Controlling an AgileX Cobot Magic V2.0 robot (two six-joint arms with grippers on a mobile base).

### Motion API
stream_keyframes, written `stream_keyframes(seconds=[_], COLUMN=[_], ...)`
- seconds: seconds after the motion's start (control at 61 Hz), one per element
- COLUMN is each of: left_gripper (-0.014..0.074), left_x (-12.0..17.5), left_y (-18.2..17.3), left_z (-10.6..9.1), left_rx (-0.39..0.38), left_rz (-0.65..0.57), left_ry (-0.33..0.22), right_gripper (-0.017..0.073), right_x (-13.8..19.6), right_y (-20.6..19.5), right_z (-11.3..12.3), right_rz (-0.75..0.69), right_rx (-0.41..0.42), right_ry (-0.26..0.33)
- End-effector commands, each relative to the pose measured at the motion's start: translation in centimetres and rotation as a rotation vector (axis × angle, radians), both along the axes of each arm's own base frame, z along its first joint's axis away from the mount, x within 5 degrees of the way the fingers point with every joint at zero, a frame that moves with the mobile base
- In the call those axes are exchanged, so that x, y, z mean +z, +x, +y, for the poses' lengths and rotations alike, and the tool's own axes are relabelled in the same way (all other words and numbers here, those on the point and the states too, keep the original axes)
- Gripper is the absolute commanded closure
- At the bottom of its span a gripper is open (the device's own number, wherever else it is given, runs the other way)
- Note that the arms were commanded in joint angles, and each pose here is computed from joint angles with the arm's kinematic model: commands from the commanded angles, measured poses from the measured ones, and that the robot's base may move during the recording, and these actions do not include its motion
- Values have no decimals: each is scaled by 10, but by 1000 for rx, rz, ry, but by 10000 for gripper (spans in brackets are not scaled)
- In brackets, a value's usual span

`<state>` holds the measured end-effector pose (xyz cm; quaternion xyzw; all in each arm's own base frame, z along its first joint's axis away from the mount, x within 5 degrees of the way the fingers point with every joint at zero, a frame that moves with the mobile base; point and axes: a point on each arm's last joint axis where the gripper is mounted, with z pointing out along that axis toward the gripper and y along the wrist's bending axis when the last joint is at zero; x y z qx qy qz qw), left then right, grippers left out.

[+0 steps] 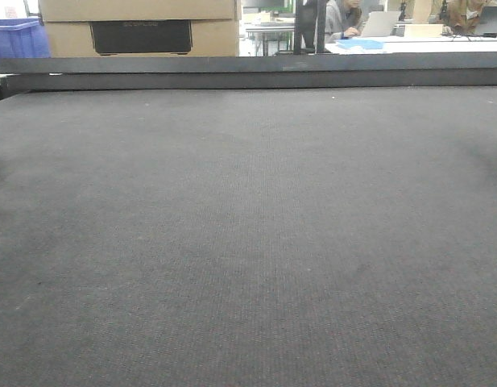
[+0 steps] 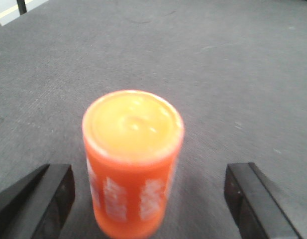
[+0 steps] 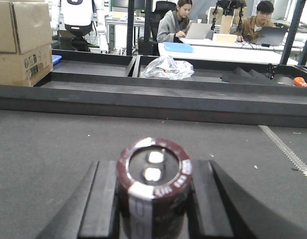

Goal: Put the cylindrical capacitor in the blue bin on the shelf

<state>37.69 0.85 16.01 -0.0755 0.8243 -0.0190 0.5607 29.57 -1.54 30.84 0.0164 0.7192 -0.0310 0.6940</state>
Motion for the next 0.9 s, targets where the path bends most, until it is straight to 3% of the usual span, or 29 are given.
stream_keyframes(seconds=[0.0,0.131,0.213,0.508,0.672,0.885], left_gripper=[85,94,164,705,705,705], left_x=[-1,-7,-8,18,62,123], left_y=[11,18,18,14,2,-23], left_z=[4,7,8,5,-3,-29], left_rx=[17,23,24,8,-37,-166], left_rz=[-29,-23,-21,-58,-35,63], left_ry=[-2,-2,-1,6,19,121], right_gripper=[629,629,629,629,629,629], right_x=[4,0,-3,7,24,42], right_y=[-2,-3,-3,-1,0,-4], right_z=[0,0,1,2,3,18], right_rz=[-17,25,61,297,423,447], right_rx=[2,4,6,22,34,86], right_ry=[-6,-3,0,17,43,43])
